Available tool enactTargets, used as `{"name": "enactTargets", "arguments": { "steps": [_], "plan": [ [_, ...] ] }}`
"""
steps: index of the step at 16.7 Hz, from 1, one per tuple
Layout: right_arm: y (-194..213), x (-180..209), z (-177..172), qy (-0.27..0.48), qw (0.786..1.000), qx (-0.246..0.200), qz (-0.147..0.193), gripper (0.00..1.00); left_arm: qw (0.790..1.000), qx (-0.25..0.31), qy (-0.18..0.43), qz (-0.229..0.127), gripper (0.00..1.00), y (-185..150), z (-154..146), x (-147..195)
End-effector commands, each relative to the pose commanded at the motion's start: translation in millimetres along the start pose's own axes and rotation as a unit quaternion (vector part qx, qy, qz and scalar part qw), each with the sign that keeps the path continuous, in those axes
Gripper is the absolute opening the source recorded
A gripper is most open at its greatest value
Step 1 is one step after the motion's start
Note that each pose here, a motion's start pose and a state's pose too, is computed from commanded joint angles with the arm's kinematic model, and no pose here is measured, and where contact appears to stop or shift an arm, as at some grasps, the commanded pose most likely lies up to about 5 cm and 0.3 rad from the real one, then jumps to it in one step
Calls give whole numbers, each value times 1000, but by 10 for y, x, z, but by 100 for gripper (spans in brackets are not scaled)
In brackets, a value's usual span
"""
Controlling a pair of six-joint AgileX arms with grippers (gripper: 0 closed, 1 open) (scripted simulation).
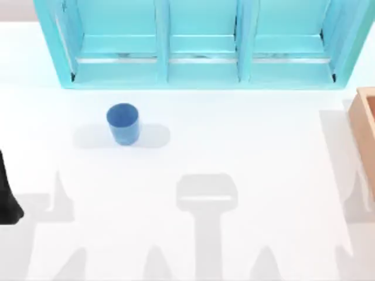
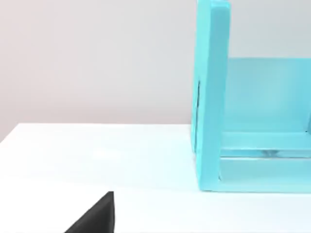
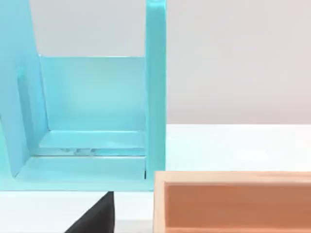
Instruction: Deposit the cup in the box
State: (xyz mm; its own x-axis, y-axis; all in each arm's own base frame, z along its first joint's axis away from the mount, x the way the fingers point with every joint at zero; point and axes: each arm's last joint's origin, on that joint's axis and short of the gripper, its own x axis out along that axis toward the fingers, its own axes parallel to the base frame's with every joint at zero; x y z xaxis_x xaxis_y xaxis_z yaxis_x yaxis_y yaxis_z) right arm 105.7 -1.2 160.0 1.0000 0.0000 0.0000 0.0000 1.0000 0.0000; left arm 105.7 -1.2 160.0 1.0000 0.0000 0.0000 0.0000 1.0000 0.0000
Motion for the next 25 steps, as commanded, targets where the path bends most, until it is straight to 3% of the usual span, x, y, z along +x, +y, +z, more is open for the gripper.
{"name": "enactTargets", "arguments": {
  "steps": [4,7,10,15,18,20,22,25],
  "plan": [
    [13,-1,59,4,1000,4,3,100,1000,0,0,0,100,0,0,0],
    [67,10,337,22,999,21,16,100,1000,0,0,0,100,0,0,0],
    [161,80,835,50,997,46,32,100,1000,0,0,0,100,0,0,0],
    [499,472,1982,103,989,90,59,100,1000,0,0,0,100,0,0,0],
    [912,906,2546,152,980,108,73,100,1000,0,0,0,100,0,0,0],
    [1292,1239,2745,195,971,111,80,100,1000,0,0,0,100,0,0,0],
    [1733,1560,2783,242,961,106,82,100,1000,0,0,0,100,0,0,0],
    [2432,1951,2541,317,941,86,78,100,1000,0,0,0,100,0,0,0]
  ]
}}
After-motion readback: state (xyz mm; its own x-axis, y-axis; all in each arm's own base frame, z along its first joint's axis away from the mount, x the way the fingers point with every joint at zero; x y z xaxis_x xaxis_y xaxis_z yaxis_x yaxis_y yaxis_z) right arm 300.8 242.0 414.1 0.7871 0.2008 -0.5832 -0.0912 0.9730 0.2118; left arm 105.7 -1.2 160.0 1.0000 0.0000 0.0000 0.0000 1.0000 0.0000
